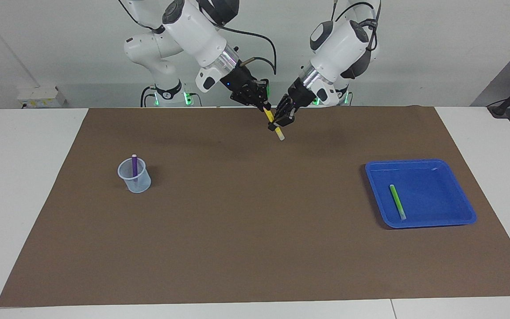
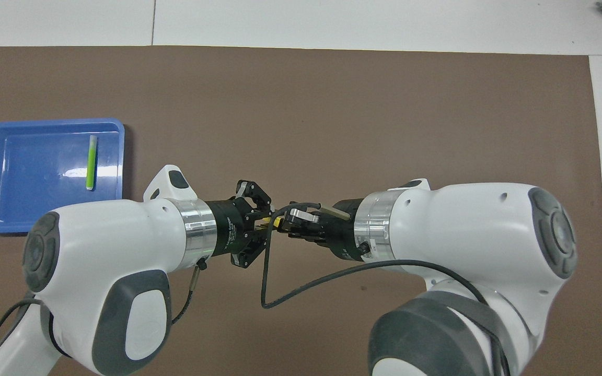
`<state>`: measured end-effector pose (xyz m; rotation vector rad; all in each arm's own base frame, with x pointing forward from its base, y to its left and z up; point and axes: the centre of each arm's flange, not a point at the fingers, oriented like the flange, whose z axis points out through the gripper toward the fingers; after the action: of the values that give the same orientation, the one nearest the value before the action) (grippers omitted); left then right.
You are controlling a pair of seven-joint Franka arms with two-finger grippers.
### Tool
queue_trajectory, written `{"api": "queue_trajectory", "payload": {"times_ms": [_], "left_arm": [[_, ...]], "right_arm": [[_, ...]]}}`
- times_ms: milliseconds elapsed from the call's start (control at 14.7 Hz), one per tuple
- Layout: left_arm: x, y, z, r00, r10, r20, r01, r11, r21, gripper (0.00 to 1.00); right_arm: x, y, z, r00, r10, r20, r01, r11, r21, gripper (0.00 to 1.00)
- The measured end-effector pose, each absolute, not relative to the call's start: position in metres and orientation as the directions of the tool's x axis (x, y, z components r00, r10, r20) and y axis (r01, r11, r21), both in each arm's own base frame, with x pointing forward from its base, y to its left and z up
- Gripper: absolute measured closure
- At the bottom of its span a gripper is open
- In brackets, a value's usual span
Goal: Right arm passes pens to left for tray arrangement
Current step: 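Close the left gripper on the yellow pen beside the right gripper, then open the right gripper and withdraw while the left gripper pulls the pen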
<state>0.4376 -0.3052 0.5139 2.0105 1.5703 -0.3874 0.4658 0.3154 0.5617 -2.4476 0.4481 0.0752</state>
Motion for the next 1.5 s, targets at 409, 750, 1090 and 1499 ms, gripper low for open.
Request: {"api": "queue_trajectory", "payload": {"times_ms": [409,750,1090,1499], "left_arm": [[0.438,-0.305,0.514,0.277,0.795,-0.539,0.955,-0.165,0.247,0.81],[0.438,-0.305,0.514,0.278,0.795,-0.539,0.954,-0.166,0.248,0.81],[0.438,-0.305,0.514,0.287,0.793,-0.537,0.952,-0.173,0.253,0.81],[0.444,-0.289,0.514,0.437,0.753,-0.491,0.898,-0.334,0.287,0.81]], "right_arm": [[0.466,0.315,0.562,0.94,-0.299,-0.163,-0.336,-0.737,-0.587,0.81],[0.465,0.316,0.561,0.94,-0.296,-0.167,-0.336,-0.739,-0.584,0.35],[0.46,0.314,0.561,0.943,-0.274,-0.19,-0.333,-0.756,-0.564,0.0],[0.463,0.277,0.564,0.979,-0.184,-0.087,-0.204,-0.897,-0.392,0.0]]}}
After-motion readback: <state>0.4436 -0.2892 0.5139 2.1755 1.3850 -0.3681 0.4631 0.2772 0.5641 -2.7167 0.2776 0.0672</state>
